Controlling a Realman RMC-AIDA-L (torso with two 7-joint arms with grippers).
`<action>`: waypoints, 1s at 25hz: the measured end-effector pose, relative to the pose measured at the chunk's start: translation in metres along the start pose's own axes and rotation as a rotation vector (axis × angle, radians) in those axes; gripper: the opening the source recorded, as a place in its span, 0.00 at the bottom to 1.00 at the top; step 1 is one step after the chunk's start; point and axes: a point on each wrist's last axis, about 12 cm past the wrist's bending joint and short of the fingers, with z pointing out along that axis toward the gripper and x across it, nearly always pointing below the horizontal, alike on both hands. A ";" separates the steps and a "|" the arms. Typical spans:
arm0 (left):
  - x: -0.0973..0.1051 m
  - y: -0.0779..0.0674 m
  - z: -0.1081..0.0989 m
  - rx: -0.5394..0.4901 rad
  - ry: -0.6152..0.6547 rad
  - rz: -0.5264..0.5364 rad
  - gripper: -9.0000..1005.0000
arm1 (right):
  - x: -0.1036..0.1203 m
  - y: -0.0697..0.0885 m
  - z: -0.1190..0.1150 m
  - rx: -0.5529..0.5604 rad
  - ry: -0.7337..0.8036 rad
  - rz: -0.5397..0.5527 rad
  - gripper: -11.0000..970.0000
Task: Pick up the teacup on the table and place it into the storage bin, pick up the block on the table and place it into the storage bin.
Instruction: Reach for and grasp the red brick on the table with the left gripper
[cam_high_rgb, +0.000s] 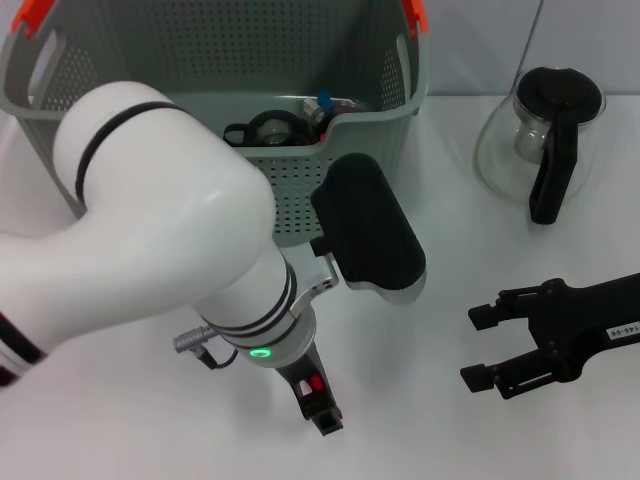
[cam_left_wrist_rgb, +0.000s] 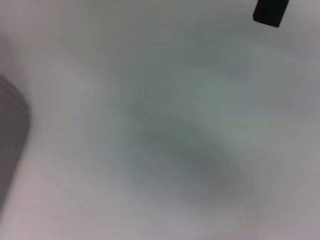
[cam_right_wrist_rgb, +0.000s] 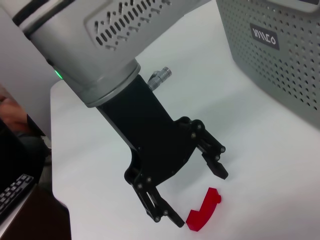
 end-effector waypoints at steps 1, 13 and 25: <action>0.000 0.000 0.001 0.000 0.002 -0.002 0.87 | 0.000 0.000 0.000 0.001 0.000 0.000 0.97; -0.001 -0.005 0.012 -0.006 0.008 -0.012 0.86 | 0.000 -0.001 0.000 0.007 0.002 -0.004 0.97; -0.002 -0.004 0.018 -0.014 0.015 -0.013 0.78 | 0.001 -0.001 0.000 0.008 -0.001 -0.012 0.97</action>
